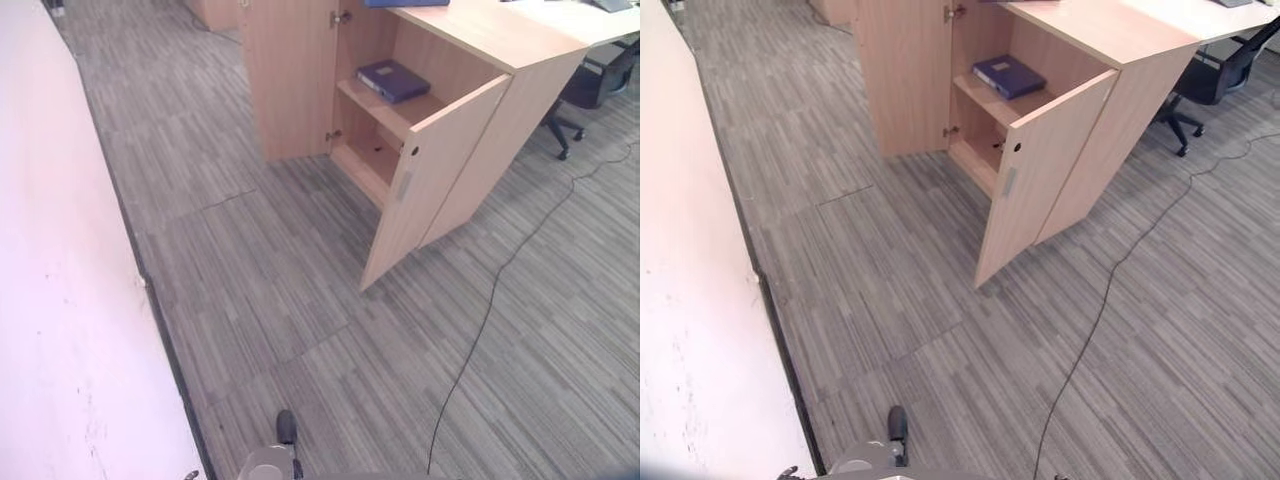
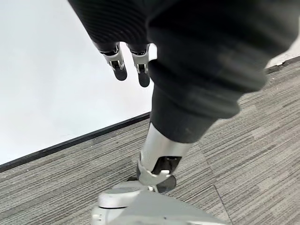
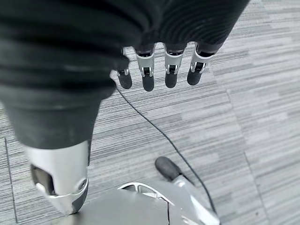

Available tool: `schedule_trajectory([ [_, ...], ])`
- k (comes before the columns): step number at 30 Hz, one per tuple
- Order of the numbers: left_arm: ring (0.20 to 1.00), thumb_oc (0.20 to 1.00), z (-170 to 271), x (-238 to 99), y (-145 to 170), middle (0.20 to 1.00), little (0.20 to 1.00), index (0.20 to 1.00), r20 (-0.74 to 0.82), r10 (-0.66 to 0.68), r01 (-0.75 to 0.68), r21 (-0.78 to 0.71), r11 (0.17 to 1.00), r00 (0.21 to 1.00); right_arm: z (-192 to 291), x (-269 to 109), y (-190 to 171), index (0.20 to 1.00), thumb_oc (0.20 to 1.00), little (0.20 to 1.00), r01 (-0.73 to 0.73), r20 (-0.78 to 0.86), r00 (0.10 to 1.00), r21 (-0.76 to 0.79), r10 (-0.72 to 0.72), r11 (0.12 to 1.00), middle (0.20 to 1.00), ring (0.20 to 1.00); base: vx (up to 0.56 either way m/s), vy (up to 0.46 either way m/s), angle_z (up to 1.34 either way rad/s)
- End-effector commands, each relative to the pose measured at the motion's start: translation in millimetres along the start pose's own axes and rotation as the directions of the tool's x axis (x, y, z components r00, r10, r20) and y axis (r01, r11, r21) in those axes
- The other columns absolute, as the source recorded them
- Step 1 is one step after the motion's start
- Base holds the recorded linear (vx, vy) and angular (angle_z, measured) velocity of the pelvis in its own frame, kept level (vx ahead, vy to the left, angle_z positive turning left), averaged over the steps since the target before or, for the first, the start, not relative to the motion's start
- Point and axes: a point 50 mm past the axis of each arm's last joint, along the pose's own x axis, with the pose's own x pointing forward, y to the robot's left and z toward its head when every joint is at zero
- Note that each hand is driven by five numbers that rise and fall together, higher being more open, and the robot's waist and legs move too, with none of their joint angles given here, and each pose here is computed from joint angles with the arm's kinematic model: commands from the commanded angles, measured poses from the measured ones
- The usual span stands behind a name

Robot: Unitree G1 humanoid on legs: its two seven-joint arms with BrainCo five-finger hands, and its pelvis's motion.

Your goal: Put the empty folder in the office cabinet

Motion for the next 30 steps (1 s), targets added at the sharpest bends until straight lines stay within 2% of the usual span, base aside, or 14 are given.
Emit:
schedule_trajectory([
  [1, 1.0, 1.0, 7, 0, -5, 1.0, 1.0, 1.0, 0.023, 0.011, -0.01, -0.038, 0.999, 1.0, 0, 1, -7, 1.0, 1.0, 1.0, -0.001, 0.017, 1.0, -0.04, 0.002, 0.999, 1.0, 1.0, 0.19, 0.365, 0.11],
  [6, 1.0, 1.0, 23, 2, -3, 1.0, 1.0, 1.0, 0.074, 0.0, -0.001, 0.017, 1.0, 0.997, 13, 1, -15, 1.0, 1.0, 1.0, 0.026, 0.075, 0.997, 0.0, -0.025, 1.0, 1.0, 1.0, 0.22, 0.326, 0.49],
  [10, 1.0, 1.0, 27, 2, -5, 1.0, 1.0, 1.0, 0.093, -0.012, 0.009, 0.033, 0.999, 0.996, 25, 0, -15, 1.0, 1.0, 1.0, 0.023, 0.125, 0.992, -0.008, -0.021, 1.0, 1.0, 1.0, 0.12, -0.07, 0.75],
  [14, 1.0, 1.0, 18, 1, -7, 1.0, 1.0, 1.0, 0.067, -0.032, 0.029, 0.053, 0.998, 0.997, 35, 0, -17, 1.0, 1.0, 1.0, 0.002, 0.146, 0.989, 0.07, -0.013, 0.998, 1.0, 1.0, 0.17, -0.121, 0.58],
  [22, 1.0, 1.0, -17, -1, 6, 1.0, 1.0, 1.0, -0.047, -0.029, 0.033, 0.082, 0.996, 0.998, 16, 1, -14, 1.0, 1.0, 1.0, -0.016, 0.093, 0.996, 0.127, 0.004, 0.992, 1.0, 1.0, 0.28, -0.074, 0.77],
  [30, 1.0, 1.0, -43, -6, 8, 1.0, 1.0, 1.0, -0.158, -0.013, 0.013, -0.002, 1.0, 0.987, -15, 0, -6, 1.0, 1.0, 1.0, -0.036, -0.021, 0.999, 0.106, 0.038, 0.994, 1.0, 1.0, 0.25, -0.085, 0.21],
])
